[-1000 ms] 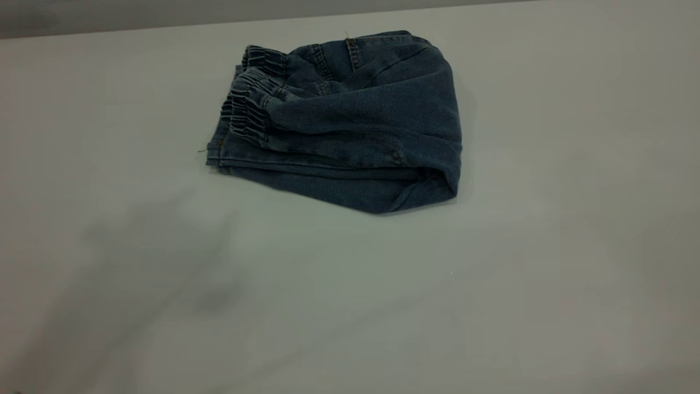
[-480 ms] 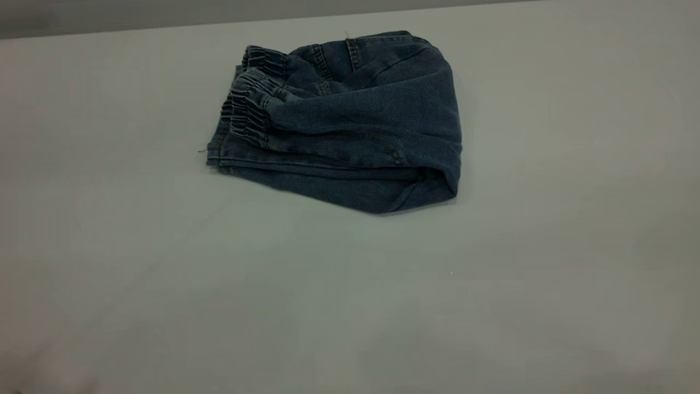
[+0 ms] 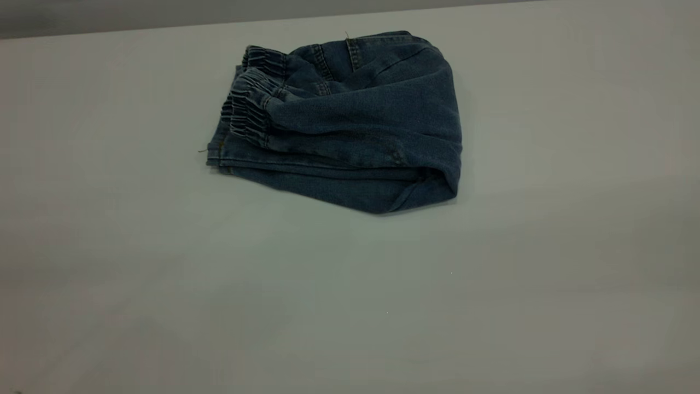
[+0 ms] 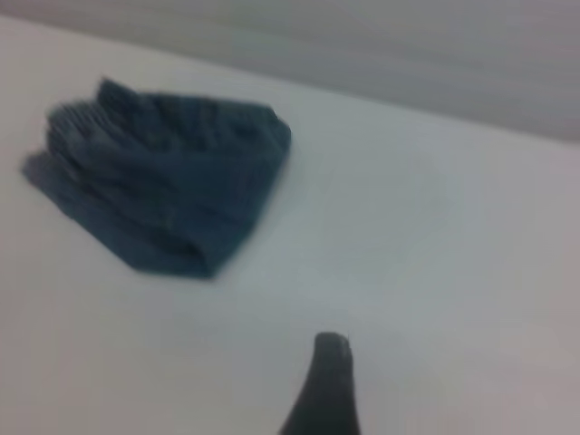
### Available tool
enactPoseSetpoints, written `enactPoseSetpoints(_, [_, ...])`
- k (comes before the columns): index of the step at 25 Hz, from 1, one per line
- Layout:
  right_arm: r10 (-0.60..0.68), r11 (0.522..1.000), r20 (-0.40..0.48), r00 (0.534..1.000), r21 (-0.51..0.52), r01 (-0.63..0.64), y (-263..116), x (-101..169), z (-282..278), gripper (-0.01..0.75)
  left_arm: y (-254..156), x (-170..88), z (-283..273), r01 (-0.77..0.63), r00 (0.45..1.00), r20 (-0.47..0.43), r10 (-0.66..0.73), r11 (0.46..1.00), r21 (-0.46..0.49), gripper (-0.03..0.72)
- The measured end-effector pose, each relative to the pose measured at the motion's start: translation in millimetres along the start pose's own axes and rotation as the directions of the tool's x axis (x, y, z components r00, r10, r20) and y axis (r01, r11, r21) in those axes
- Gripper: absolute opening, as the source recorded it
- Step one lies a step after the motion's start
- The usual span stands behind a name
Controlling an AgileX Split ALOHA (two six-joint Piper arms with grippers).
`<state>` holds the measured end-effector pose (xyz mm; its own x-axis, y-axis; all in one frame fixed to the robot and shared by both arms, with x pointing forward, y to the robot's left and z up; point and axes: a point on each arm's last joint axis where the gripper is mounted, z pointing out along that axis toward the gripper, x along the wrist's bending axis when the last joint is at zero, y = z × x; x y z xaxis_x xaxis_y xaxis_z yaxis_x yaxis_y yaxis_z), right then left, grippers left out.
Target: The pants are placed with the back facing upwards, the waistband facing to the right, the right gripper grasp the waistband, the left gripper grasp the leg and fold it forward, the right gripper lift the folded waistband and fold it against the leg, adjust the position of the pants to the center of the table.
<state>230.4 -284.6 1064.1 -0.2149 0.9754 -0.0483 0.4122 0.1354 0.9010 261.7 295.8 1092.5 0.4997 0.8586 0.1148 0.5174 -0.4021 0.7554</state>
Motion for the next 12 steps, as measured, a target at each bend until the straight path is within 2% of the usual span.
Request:
enactPoseSetpoints(3, [0.002, 1.000, -0.005, 1.000, 0.029, -0.002, -7.4, 0.1, 5.6, 0.587, -10.7, -1.4, 5.1, -0.001, 1.000, 0.000, 0.001, 1.000, 0.001, 0.462])
enactPoseSetpoints(12, [0.002, 1.000, -0.005, 1.000, 0.020, -0.002, -7.9, 0.6, 4.5, 0.587, -24.3, -5.0, 29.6, 0.094, 0.996, 0.007, -0.094, 0.994, 0.055, 0.462])
